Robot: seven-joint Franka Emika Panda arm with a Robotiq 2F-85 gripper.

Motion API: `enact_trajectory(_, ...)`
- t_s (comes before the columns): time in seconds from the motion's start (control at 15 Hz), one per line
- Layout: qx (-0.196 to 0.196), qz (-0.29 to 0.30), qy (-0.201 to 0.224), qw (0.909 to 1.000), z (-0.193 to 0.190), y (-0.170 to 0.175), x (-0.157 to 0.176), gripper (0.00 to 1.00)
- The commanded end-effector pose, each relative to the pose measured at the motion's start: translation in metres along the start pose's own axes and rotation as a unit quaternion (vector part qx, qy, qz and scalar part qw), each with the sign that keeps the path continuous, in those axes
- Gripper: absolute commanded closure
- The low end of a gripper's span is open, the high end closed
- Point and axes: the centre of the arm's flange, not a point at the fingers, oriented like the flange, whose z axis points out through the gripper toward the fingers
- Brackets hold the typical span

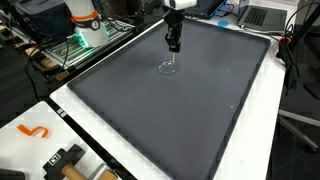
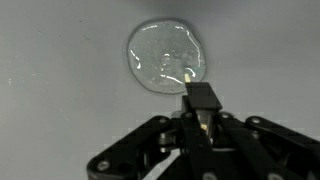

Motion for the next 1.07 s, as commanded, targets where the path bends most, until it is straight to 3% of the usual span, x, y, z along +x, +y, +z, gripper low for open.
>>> enact_trajectory(0.0,-0.003,0.002,-0.005,1.0000,0.014,-0.003,-0.004,0.97)
enact_trajectory(1.0,-0.003,0.003,0.000,1.0000,-0.011,0.001,-0.003,0.97)
